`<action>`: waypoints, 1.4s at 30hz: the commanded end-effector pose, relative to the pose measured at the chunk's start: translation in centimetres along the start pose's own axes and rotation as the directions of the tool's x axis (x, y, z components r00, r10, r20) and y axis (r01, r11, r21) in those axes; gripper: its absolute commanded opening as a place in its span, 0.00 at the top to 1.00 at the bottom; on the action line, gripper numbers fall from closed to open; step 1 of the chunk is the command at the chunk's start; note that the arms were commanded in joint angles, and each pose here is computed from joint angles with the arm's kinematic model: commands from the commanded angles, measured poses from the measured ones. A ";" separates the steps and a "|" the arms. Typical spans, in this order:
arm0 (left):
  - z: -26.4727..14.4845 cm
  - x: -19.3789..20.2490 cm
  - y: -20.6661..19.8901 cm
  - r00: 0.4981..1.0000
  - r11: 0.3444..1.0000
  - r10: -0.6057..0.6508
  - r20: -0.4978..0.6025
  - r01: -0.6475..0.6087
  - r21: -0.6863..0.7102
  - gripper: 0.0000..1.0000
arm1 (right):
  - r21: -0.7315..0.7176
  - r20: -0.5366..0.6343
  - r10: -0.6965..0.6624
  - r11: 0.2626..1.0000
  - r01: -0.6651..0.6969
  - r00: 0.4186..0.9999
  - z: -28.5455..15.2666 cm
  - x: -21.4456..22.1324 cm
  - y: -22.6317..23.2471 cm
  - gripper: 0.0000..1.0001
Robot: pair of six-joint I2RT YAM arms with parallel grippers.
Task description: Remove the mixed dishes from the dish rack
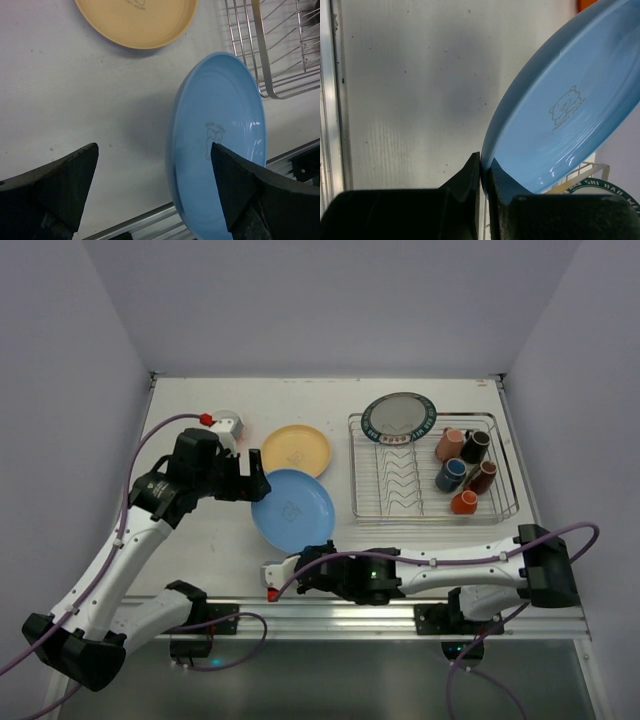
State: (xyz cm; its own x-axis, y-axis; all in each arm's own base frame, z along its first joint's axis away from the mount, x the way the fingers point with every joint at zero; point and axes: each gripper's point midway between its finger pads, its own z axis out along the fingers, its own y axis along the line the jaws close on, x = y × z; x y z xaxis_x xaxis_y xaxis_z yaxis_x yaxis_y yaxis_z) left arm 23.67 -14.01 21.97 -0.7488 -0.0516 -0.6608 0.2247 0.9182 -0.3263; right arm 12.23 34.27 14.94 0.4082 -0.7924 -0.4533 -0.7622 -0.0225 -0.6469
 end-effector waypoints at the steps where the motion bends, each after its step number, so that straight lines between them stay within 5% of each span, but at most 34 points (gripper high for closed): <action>1: -0.7 0.3 -0.7 0.998 0.997 0.062 0.016 -0.062 0.052 0.02 | 0.083 -0.010 -0.085 0.993 0.086 0.996 0.2 -1.9 -2.7 1.00; 4: -0.1 1.0 0.4 0.998 0.998 0.061 -0.002 -0.061 0.006 0.17 | 0.113 -0.053 -0.102 0.988 0.108 0.993 0.7 -1.9 -3.3 1.00; 7: 0.3 1.5 1.3 0.998 0.997 0.062 -0.013 -0.062 -0.036 0.62 | 0.147 -0.078 -0.103 0.983 0.114 0.992 0.9 -2.2 -4.1 1.00; 8: 0.5 1.6 1.5 0.998 0.997 0.061 -0.017 -0.062 -0.047 0.69 | 0.153 -0.082 -0.103 0.982 0.114 0.991 0.9 -2.3 -4.3 1.00; 12: 0.8 1.8 2.6 0.998 0.993 0.061 -0.027 -0.064 -0.104 0.83 | 0.171 -0.083 -0.096 0.979 0.110 0.992 0.7 -2.5 -4.8 1.00; 14: 0.9 1.9 2.7 0.997 0.992 0.066 -0.034 -0.070 -0.109 0.99 | 0.181 -0.082 -0.089 0.978 0.103 0.993 0.7 -2.6 -5.0 1.00; 16: 0.8 1.2 2.9 0.998 0.990 0.062 -0.008 -0.062 -0.128 1.00 | 0.198 -0.084 -0.072 0.976 0.088 0.994 0.7 -2.5 -5.4 0.99; 18: 0.7 0.2 3.5 0.998 0.984 0.045 0.040 -0.037 -0.173 1.00 | 0.239 -0.069 0.003 0.971 0.014 0.998 1.0 -2.2 -6.5 0.66; 19: 0.8 -0.6 3.7 0.997 0.982 0.033 0.073 -0.019 -0.190 1.00 | 0.255 -0.065 0.039 0.967 -0.022 0.997 1.4 -1.7 -6.7 0.02; 22: 1.5 -2.5 4.3 0.989 0.969 -0.028 0.146 0.063 -0.240 1.00 | 0.330 0.022 0.239 0.915 -0.233 0.971 1.5 -0.4 -9.8 0.01; 25: 2.6 -4.8 5.1 0.966 0.944 -0.120 0.230 0.183 -0.274 1.00 | 0.368 0.203 0.438 0.795 -0.482 0.876 -0.5 -0.2 -13.6 0.01; 27: 3.4 -6.9 5.9 0.927 0.925 -0.213 0.307 0.293 -0.242 1.00 | 0.407 0.372 0.570 0.609 -0.681 0.733 -3.6 1.1 -17.7 0.01; 28: 3.9 -7.3 6.2 0.913 0.919 -0.246 0.326 0.327 -0.220 1.00 | 0.406 0.453 0.653 0.456 -0.792 0.607 -4.4 3.3 -19.3 0.01; 31: 6.2 -9.8 6.4 0.864 0.909 -0.317 0.391 0.395 -0.135 1.00 | 0.326 0.598 0.730 0.155 -0.932 0.331 -7.7 8.0 -21.8 0.01; 34: 9.5 -11.0 7.3 0.847 0.886 -0.353 0.397 0.439 -0.150 1.00 | 0.256 0.692 0.702 -0.026 -0.966 0.165 -10.5 10.7 -21.9 0.01; 42: 17.1 -13.5 8.0 0.861 0.884 -0.368 0.352 0.441 -0.156 1.00 | 0.164 0.806 0.588 -0.103 -0.981 0.073 -15.9 12.5 -21.1 0.01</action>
State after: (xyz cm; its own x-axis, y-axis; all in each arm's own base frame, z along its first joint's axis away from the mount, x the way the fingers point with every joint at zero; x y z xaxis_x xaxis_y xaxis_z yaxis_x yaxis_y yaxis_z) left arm 42.30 -11.88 12.86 -0.6222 -0.4591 -0.6341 -0.2669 0.8858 -0.3795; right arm 25.73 15.53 31.94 -0.0343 0.3033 -0.9523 -0.2444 0.9214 0.3023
